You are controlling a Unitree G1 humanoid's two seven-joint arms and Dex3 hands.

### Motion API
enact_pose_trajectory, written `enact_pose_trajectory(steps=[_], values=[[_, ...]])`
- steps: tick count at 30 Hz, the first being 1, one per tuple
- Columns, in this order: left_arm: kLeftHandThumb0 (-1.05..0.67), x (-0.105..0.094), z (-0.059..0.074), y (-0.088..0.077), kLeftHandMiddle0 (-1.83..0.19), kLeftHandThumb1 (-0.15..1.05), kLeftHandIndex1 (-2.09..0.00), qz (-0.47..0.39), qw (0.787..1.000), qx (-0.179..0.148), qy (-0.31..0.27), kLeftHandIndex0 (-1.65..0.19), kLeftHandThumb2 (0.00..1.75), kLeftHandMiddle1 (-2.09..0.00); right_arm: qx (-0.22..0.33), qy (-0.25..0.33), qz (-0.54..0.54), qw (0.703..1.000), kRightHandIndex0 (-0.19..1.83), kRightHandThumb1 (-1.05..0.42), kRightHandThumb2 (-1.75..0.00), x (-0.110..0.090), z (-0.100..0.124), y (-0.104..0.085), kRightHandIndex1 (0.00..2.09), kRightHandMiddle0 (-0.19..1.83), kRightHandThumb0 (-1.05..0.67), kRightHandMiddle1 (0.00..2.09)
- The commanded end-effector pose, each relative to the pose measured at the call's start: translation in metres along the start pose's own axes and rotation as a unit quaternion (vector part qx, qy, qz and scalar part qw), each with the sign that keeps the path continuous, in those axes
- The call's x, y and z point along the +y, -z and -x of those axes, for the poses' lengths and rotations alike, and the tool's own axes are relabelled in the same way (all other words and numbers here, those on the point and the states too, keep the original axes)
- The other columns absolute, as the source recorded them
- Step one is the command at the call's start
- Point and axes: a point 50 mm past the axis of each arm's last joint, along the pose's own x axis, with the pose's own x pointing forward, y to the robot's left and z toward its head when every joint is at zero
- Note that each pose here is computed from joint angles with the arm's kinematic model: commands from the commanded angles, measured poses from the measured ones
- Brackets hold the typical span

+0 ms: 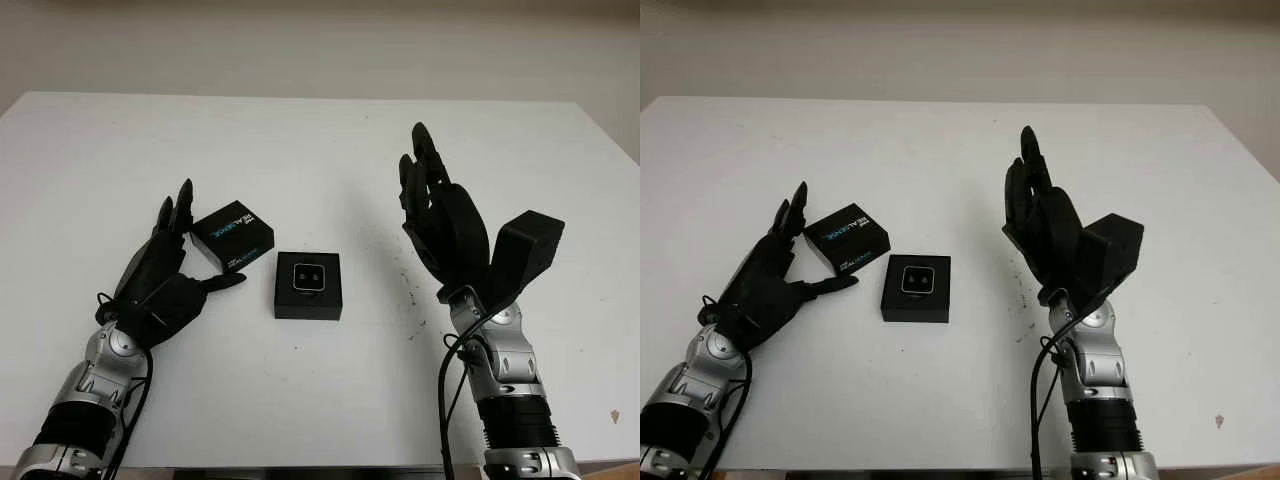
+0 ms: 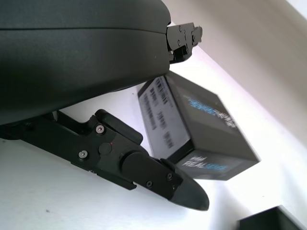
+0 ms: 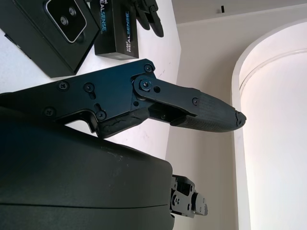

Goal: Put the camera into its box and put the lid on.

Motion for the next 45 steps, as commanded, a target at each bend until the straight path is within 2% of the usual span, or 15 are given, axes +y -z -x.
enact_pose_trajectory(steps=[1, 9, 13, 17, 22, 26, 29, 36, 37, 38, 41, 42, 45], values=[[-0.71, 0.001, -0.002, -0.003, 0.07, 0.84, -0.06, 0.016, 1.0, -0.008, -0.002, 0.11, 0.05, -0.08, -0.008, 0.0, 0.009, 1.0, -0.19, -1.05, -0.7, -0.002, 0.001, -0.004, 0.04, -0.17, -0.65, 0.04], [-0.7, 0.0, 0.0, -0.011, -0.04, 0.83, -0.08, 0.041, 0.999, -0.021, 0.012, 0.04, 0.05, -0.09, -0.001, 0.01, 0.004, 1.0, -0.17, -1.05, -0.69, -0.004, 0.002, -0.002, 0.05, -0.15, -0.58, 0.06], [-0.67, -0.004, 0.0, -0.015, -0.13, 0.84, -0.1, 0.042, 0.999, -0.033, 0.0, -0.02, 0.06, -0.1, 0.006, 0.013, 0.003, 1.0, -0.17, -1.05, -0.68, -0.003, 0.002, -0.002, 0.05, -0.16, -0.57, 0.05], [-0.57, -0.007, -0.001, -0.015, -0.21, 0.83, -0.12, 0.029, 0.999, -0.037, -0.017, -0.09, 0.05, -0.1, 0.007, 0.011, 0.006, 1.0, -0.18, -1.05, -0.67, -0.003, 0.003, -0.003, 0.05, -0.16, -0.57, 0.05], [-0.48, -0.01, -0.001, -0.015, -0.34, 0.84, -0.15, -0.044, 0.997, -0.046, -0.034, -0.19, 0.06, -0.12, 0.009, 0.01, 0.008, 1.0, -0.18, -1.05, -0.66, -0.005, 0.004, -0.003, 0.05, -0.17, -0.59, 0.05], [-0.43, -0.01, -0.001, -0.015, -0.52, 0.85, -0.25, -0.172, 0.982, -0.066, -0.035, -0.38, 0.06, -0.18, 0.009, 0.013, 0.002, 1.0, -0.19, -1.05, -0.64, -0.005, 0.005, -0.004, 0.05, -0.17, -0.6, 0.05], [-0.37, -0.01, -0.002, -0.014, -0.6, 0.85, -0.3, -0.219, 0.972, -0.072, -0.038, -0.48, 0.05, -0.21, 0.007, 0.011, 0.002, 1.0, -0.19, -1.05, -0.63, -0.005, 0.005, -0.004, 0.05, -0.18, -0.61, 0.05], [-0.25, -0.011, -0.005, -0.008, -0.65, 0.86, -0.33, -0.269, 0.962, -0.049, -0.007, -0.55, 0.06, -0.26, 0.005, 0.013, 0.007, 1.0, -0.19, -1.05, -0.65, -0.005, 0.007, -0.006, 0.05, -0.19, -0.61, 0.03], [-0.25, -0.01, -0.006, -0.007, -0.62, 0.87, -0.32, -0.268, 0.962, -0.045, -0.002, -0.57, 0.06, -0.39, 0.006, 0.014, 0.006, 1.0, -0.19, -1.05, -0.65, -0.005, 0.007, -0.006, 0.04, -0.19, -0.61, 0.03], [-0.25, -0.01, -0.006, -0.007, -0.52, 0.88, -0.31, -0.267, 0.963, -0.043, 0.002, -0.58, 0.06, -0.66, 0.006, 0.015, 0.006, 1.0, -0.19, -1.05, -0.64, -0.005, 0.007, -0.006, 0.04, -0.19, -0.61, 0.02], [-0.25, -0.01, -0.007, -0.006, -0.4, 0.91, -0.31, -0.252, 0.967, -0.041, 0.005, -0.62, 0.06, -1.1, 0.006, 0.016, 0.005, 1.0, -0.19, -1.05, -0.63, -0.006, 0.007, -0.005, 0.04, -0.18, -0.61, 0.03], [-0.24, -0.01, -0.007, -0.006, -0.4, 0.91, -0.32, -0.238, 0.97, -0.039, 0.003, -0.64, 0.06, -1.17, 0.006, 0.015, 0.006, 1.0, -0.18, -1.05, -0.63, -0.006, 0.007, -0.005, 0.04, -0.18, -0.61, 0.03], [-0.16, -0.01, -0.006, -0.002, -0.45, 0.94, -0.47, -0.152, 0.988, -0.018, -0.021, -0.68, 0.06, -1.07, 0.008, 0.016, 0.007, 1.0, -0.17, -1.05, -0.62, -0.006, 0.008, -0.004, 0.05, -0.16, -0.62, 0.05]])
